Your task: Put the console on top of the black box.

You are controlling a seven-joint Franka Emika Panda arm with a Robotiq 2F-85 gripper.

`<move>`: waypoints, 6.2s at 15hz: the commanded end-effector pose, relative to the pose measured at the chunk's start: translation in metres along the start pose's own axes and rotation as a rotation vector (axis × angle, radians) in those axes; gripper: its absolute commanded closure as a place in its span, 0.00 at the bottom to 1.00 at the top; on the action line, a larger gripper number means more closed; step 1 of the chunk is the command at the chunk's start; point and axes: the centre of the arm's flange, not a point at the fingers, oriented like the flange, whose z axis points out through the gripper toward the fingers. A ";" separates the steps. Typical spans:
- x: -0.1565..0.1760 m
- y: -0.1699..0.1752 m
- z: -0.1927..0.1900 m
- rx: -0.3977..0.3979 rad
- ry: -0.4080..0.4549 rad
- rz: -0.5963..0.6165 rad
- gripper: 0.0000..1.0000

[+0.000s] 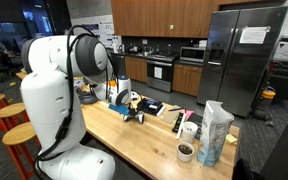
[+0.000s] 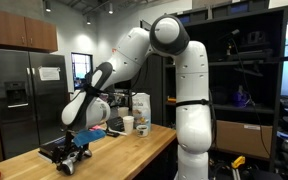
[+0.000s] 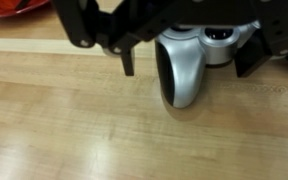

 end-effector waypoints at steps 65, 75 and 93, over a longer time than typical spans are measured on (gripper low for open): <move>0.028 -0.032 -0.058 -0.170 -0.028 -0.056 0.31; 0.018 0.006 -0.049 -0.083 -0.245 -0.602 0.00; 0.022 -0.005 -0.028 -0.245 -0.105 -0.941 0.00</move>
